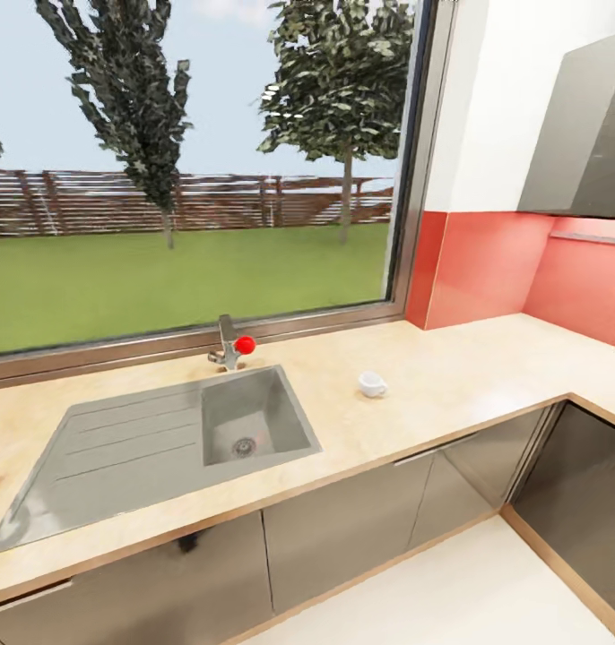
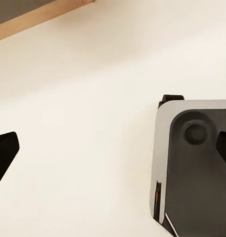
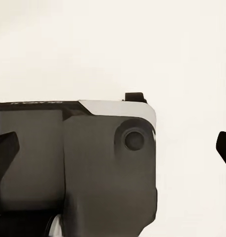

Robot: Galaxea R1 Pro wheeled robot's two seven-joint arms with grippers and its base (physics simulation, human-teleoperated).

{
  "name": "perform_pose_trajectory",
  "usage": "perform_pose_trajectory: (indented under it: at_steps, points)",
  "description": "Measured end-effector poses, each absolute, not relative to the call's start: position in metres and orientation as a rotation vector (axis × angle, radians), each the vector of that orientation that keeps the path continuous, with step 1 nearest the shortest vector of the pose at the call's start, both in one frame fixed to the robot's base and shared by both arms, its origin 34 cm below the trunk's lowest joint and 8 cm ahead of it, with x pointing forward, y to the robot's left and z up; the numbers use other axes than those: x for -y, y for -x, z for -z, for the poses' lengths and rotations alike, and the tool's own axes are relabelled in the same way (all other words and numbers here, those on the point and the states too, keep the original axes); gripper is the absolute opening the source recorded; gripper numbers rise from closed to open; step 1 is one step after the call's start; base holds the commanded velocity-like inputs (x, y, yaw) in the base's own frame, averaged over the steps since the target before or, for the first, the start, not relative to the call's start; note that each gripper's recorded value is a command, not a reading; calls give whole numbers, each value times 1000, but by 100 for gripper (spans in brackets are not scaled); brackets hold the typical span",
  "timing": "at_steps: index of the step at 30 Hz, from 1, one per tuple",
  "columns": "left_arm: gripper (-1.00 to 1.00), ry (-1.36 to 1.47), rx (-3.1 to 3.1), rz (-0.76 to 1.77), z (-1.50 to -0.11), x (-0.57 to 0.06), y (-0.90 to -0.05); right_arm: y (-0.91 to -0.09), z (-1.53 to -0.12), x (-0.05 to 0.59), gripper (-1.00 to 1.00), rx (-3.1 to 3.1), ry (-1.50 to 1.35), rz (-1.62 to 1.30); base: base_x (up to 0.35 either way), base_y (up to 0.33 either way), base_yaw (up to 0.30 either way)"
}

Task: Set up a coffee station on the kitchen countertop: keep the coffee maker on the countertop, move the bottle of coffee from the kitchen shelf to the counter next to the coffee maker, place a paper coffee filter on top of the coffee maker, put the saucer next to the coffee maker with the coffee cup on the saucer, and place the electric kettle next to the coffee maker.

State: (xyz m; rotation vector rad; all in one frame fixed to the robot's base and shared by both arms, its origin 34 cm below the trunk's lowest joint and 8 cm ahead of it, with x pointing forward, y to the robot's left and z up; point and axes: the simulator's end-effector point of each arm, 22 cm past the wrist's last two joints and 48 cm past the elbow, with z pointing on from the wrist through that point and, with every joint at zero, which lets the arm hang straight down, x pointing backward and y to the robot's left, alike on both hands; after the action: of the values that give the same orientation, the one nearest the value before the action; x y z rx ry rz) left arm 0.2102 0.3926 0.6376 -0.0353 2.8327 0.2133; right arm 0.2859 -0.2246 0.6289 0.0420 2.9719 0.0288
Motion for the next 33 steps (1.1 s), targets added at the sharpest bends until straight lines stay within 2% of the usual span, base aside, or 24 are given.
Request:
perform_pose_trajectory:
  at_steps: [15,33]
  points:
    - [100,38,-2810,-207,-639,-390,-218,-294,-633,225,100,-2951,-29,-25,56,-277,35]
    - [100,43,-2789,-207,-642,-391,-226,-301,-636,226,100,-2932,-27,-21,0,-292,214]
